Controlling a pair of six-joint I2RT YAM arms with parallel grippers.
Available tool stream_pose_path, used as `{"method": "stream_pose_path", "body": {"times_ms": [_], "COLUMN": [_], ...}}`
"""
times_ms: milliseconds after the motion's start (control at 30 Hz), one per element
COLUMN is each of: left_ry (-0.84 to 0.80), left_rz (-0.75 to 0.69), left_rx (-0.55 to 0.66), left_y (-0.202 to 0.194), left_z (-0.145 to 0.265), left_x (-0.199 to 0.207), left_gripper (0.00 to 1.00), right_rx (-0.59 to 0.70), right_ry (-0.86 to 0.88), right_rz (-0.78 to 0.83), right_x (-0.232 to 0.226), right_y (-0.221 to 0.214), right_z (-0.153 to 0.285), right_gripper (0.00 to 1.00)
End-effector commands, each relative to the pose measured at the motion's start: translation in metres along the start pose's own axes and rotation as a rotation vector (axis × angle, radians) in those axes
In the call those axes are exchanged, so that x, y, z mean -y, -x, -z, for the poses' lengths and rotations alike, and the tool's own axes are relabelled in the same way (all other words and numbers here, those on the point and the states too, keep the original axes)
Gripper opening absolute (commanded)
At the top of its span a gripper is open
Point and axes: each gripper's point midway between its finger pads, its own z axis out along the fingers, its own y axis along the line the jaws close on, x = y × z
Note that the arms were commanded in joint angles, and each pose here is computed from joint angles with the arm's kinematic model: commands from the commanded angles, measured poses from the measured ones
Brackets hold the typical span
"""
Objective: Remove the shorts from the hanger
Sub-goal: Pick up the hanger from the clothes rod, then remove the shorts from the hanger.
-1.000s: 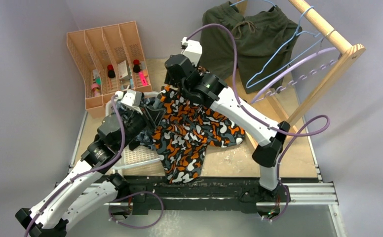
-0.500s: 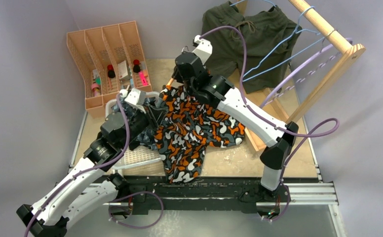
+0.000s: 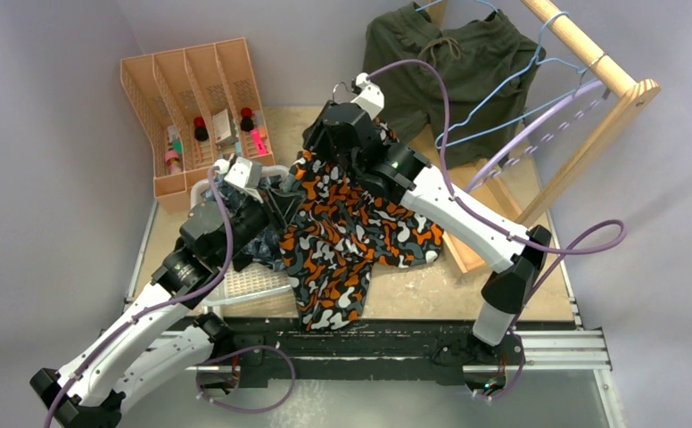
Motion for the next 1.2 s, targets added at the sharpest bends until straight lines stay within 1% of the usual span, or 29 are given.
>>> {"method": "stream_pose_path", "body": {"times_ms": [0, 33, 100, 200, 233, 300, 367, 467, 500, 567, 733, 867, 1000, 1033, 1133, 1167], "left_ry": [-0.092, -0.091, -0.082, -0.069, -0.061, -0.045, -0.04, -0.035, -0.032, -0.009, 0.002, 0.015, -0.034, -0.038, -0.039, -0.04], "left_rz": [0.009, 0.008, 0.006, 0.009, 0.011, 0.018, 0.025, 0.036, 0.041, 0.049, 0.039, 0.038, 0.04, 0.049, 0.062, 0.071], "left_rx": [0.185, 0.18, 0.166, 0.151, 0.144, 0.127, 0.116, 0.108, 0.108, 0.115, 0.105, 0.045, 0.003, 0.001, -0.023, -0.031], "left_y": [0.055, 0.054, 0.05, 0.047, 0.045, 0.044, 0.045, 0.05, 0.053, 0.061, 0.071, 0.059, 0.048, 0.048, 0.041, 0.039], "left_z": [0.007, 0.007, 0.007, 0.007, 0.006, 0.005, 0.0, -0.004, -0.006, -0.008, -0.015, -0.024, -0.03, -0.032, -0.035, -0.036], "left_x": [0.025, 0.025, 0.023, 0.02, 0.019, 0.017, 0.017, 0.019, 0.02, 0.019, 0.021, 0.019, 0.026, 0.027, 0.027, 0.027], "left_gripper": [0.0, 0.0, 0.0, 0.0, 0.06, 0.15, 0.27, 0.43, 0.46, 0.5, 0.51, 0.5, 0.47, 0.46, 0.31, 0.29], "right_rx": [0.038, 0.053, 0.07, 0.065, 0.072, 0.078, 0.085, 0.094, 0.084, 0.072, 0.05, 0.051, 0.057, 0.058, 0.057, 0.055], "right_ry": [0.019, 0.021, 0.04, 0.065, 0.069, 0.074, 0.069, 0.053, 0.054, 0.048, 0.045, 0.055, 0.061, 0.061, 0.069, 0.073], "right_rz": [-0.12, -0.122, -0.119, -0.122, -0.127, -0.132, -0.136, -0.137, -0.133, -0.129, -0.123, -0.121, -0.12, -0.119, -0.121, -0.121], "right_x": [-0.015, -0.015, -0.016, -0.018, -0.018, -0.017, -0.015, -0.011, -0.01, -0.007, -0.003, -0.004, -0.005, -0.005, -0.006, -0.007], "right_y": [0.023, 0.028, 0.033, 0.033, 0.035, 0.036, 0.037, 0.036, 0.034, 0.028, 0.02, 0.022, 0.024, 0.024, 0.024, 0.024], "right_z": [0.015, 0.018, 0.021, 0.027, 0.028, 0.029, 0.03, 0.028, 0.028, 0.027, 0.026, 0.028, 0.029, 0.029, 0.03, 0.031], "right_gripper": [0.38, 0.34, 0.19, 0.03, 0.0, 0.0, 0.0, 0.0, 0.0, 0.0, 0.0, 0.0, 0.0, 0.0, 0.0, 0.0]}}
